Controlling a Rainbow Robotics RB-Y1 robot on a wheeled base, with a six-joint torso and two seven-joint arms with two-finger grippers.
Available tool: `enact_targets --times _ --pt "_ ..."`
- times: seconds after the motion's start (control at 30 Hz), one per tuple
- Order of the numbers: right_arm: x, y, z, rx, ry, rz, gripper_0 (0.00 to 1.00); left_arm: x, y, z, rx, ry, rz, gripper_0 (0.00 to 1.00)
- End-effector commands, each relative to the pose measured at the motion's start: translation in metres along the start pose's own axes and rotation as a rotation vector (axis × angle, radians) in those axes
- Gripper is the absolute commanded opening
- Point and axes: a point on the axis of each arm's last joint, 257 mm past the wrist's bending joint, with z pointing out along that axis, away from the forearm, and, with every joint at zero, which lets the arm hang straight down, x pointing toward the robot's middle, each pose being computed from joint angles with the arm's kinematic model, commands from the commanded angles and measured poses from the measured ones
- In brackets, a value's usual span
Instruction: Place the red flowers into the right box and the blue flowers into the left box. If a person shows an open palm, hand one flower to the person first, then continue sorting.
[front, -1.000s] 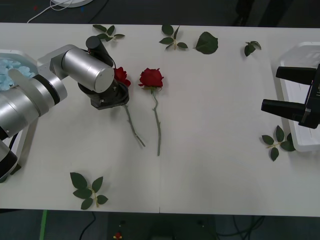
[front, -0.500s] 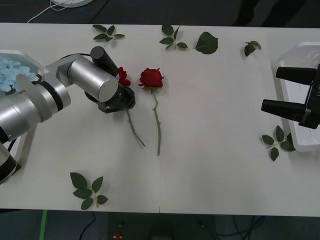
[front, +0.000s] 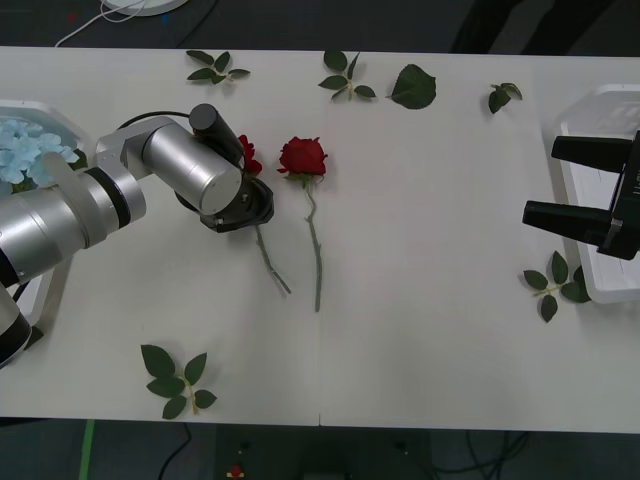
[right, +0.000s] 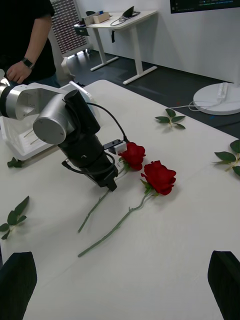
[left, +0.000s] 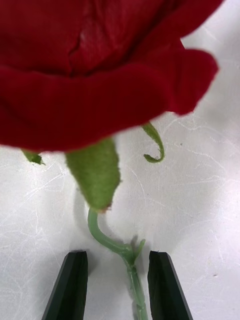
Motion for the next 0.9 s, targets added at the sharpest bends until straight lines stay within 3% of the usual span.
enact_targets --times 0.03,0.3,0.37,0.4,0.9 --pt "-0.001 0.004 -0.004 -0.007 0.023 -0.063 1.0 0.028 -0.008 0.014 -0.006 0.033 0.0 0.32" --pt "-0.002 0.004 -0.004 -0.006 0.023 -0.062 1.0 0.031 0.003 0.018 -0.044 0.024 0.047 0.29" --pt "-0.002 0.003 -0.005 -0.004 0.022 -0.065 1.0 0.031 0.003 0.019 -0.049 0.02 0.06 0.14" --pt "-0.002 0.004 -0.004 -0.005 0.022 -0.062 1.0 0.03 0.005 0.019 -0.056 0.016 0.07 0.0" --pt "-0.003 0.003 -0.004 -0.001 0.019 -0.065 1.0 0.022 -0.006 0.021 -0.073 -0.01 0.103 0.0"
